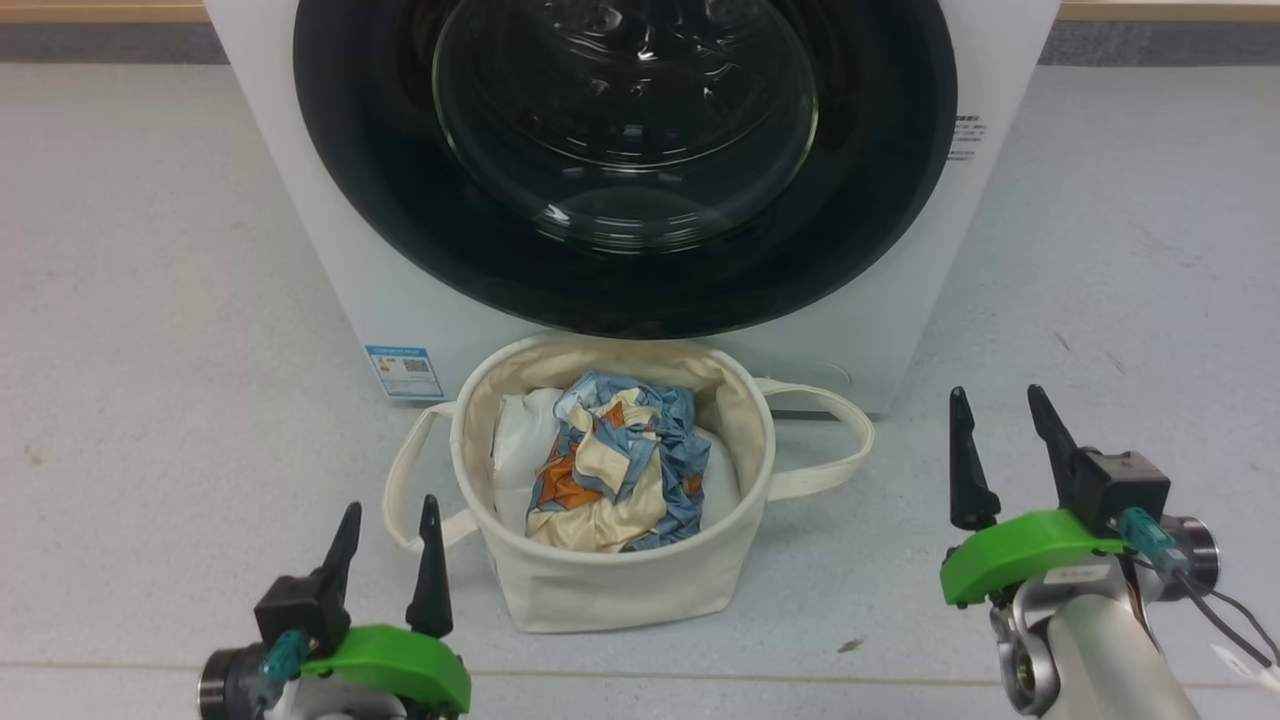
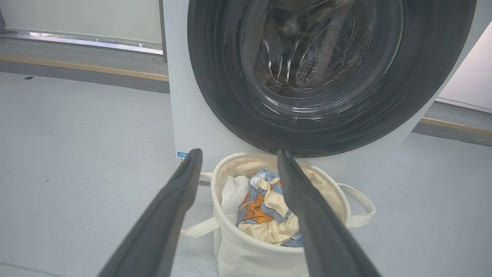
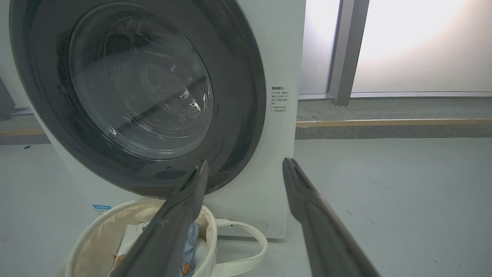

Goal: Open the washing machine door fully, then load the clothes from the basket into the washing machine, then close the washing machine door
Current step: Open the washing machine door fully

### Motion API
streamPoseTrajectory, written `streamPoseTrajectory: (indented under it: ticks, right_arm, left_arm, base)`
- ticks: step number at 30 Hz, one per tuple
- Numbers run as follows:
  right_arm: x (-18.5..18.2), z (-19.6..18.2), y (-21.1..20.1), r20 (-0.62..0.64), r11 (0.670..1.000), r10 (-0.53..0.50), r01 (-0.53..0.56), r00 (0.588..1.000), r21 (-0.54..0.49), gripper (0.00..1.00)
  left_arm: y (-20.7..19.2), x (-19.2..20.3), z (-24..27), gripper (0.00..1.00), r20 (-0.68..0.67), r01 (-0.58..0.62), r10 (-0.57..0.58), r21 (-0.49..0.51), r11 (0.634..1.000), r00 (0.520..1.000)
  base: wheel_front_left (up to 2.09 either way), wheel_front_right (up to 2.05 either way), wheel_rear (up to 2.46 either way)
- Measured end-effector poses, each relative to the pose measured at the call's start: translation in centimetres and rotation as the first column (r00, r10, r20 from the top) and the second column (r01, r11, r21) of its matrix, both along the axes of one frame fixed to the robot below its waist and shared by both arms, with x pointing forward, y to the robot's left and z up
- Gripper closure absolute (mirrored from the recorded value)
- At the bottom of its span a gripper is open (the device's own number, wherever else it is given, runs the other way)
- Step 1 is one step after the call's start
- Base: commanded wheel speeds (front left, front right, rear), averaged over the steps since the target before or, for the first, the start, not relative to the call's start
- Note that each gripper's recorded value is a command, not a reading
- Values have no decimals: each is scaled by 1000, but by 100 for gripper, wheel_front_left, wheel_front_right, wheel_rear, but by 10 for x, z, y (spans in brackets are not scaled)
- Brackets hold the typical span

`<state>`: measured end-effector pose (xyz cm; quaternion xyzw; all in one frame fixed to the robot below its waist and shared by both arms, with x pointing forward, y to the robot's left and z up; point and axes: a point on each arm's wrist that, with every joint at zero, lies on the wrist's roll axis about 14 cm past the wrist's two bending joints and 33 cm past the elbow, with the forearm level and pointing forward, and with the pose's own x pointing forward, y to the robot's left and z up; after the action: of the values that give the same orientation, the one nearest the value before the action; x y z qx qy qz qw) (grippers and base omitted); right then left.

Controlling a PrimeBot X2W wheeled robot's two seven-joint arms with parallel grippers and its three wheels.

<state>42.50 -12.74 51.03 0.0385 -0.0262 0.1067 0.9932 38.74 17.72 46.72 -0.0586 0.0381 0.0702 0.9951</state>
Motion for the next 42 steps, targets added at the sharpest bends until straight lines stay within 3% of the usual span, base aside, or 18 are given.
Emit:
streamPoseTrajectory:
  ticks: [25, 42]
  right_arm:
    - [5, -13, 8, -31, 1000, 20, -20, 999, -5, 0]
    - [11, -10, 10, -21, 1000, 27, -27, 999, -6, 0]
  left_arm:
    - [-2, 8, 2, 0, 6, -1, 1, 39, 999, 1000]
    - [-3, 12, 9, 0, 32, 2, -3, 42, 999, 999]
  base:
    - [117, 111, -227]
    - [25, 25, -49]
